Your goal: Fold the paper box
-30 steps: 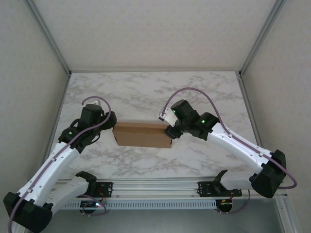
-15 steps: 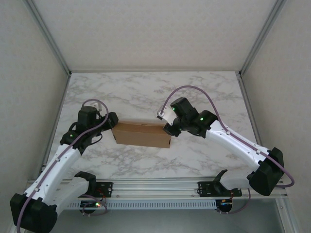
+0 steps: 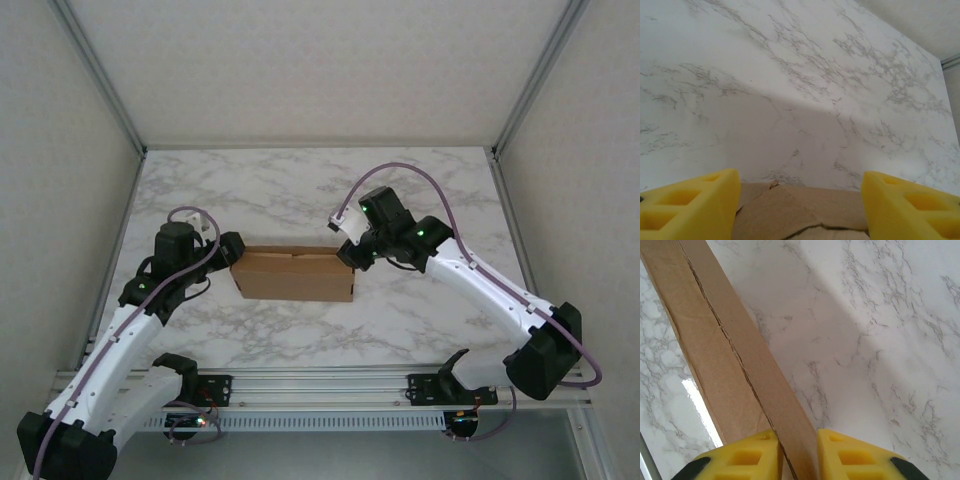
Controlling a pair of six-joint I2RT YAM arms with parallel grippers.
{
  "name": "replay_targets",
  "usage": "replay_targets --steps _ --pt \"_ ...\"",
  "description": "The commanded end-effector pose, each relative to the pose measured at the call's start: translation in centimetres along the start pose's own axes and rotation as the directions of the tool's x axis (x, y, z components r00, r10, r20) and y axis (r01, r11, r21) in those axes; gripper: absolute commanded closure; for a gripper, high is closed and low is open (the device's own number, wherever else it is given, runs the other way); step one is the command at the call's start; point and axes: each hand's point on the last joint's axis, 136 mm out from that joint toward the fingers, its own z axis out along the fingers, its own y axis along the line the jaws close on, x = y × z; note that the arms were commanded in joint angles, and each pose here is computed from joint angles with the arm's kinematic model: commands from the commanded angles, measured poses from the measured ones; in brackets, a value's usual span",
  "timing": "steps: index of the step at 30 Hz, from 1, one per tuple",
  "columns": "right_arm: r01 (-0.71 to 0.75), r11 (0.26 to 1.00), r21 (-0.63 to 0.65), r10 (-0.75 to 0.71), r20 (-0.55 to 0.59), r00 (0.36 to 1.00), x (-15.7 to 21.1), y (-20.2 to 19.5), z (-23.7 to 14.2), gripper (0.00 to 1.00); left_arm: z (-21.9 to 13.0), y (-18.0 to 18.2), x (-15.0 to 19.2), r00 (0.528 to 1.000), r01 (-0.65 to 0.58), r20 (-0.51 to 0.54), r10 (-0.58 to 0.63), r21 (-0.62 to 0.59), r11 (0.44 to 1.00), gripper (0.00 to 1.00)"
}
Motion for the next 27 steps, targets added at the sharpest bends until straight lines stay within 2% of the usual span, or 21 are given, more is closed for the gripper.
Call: replay_targets --steps 1,7,11,13,15,17,18,20,21,23,24,27 --pt "-0.023 0.999 -0.025 0.023 0.014 1.000 -0.9 0.0 -0.7 0.84 -0.6 -1.0 -0.1 1.000 -0.010 -0.006 0.010 0.056 0.998 0.34" --pt "0.039 0.999 0.013 -0.039 0.012 0.999 -0.6 -0.7 -0.4 0.87 -0.6 -3.4 0.5 0.999 -0.021 -0.031 0.028 0.202 0.979 0.32" --pt "0.194 0.981 0.025 -0.195 0.055 0.979 -0.7 -0.6 -0.6 0.88 -1.2 -3.8 -0.8 0.991 -0.132 0.018 0.130 0.163 0.978 0.30" --pt "0.272 0.962 0.037 -0.274 0.093 0.957 -0.8 -0.8 -0.9 0.89 -1.4 -3.3 -1.7 0.981 -0.193 0.050 0.188 0.101 0.976 0.29" --pt "0.288 0.956 0.055 -0.293 0.130 0.947 -1.1 -1.5 -1.3 0.89 -1.9 -2.7 -3.0 0.975 -0.202 0.098 0.197 0.034 0.979 0.28" --pt "0.225 0.972 0.061 -0.232 0.140 0.963 -1.5 -2.5 -1.7 0.88 -2.0 -1.8 -3.4 0.972 -0.197 0.125 0.198 -0.015 0.980 0.29" --pt "0.172 0.983 0.056 -0.178 0.135 0.975 -1.6 -2.9 -1.9 0.83 -1.7 -1.1 -3.1 0.976 -0.179 0.117 0.183 -0.041 0.983 0.29" --pt "0.029 0.998 0.047 -0.036 0.151 0.988 -1.9 -3.7 -1.7 0.75 -0.8 0.4 -2.1 0.989 -0.102 0.100 0.110 -0.076 0.992 0.31" --pt "-0.108 0.994 0.024 0.103 0.160 0.982 -1.9 -3.9 -1.1 0.71 -0.1 1.2 -1.0 0.996 -0.034 0.084 0.041 -0.078 0.996 0.34" --pt "-0.256 0.965 -0.055 0.260 0.089 0.961 -0.9 -3.2 0.8 0.67 1.4 1.7 1.9 0.997 0.070 0.013 -0.070 -0.023 0.997 0.40" --pt "-0.340 0.939 -0.054 0.342 0.020 0.940 0.4 -3.3 2.2 0.66 2.0 1.8 3.4 0.993 0.113 -0.026 -0.113 0.006 0.994 0.44" --pt "-0.453 0.889 -0.073 0.442 -0.128 0.888 3.4 -2.7 5.8 0.65 3.2 2.4 6.6 0.974 0.214 -0.091 -0.209 0.048 0.976 0.51"
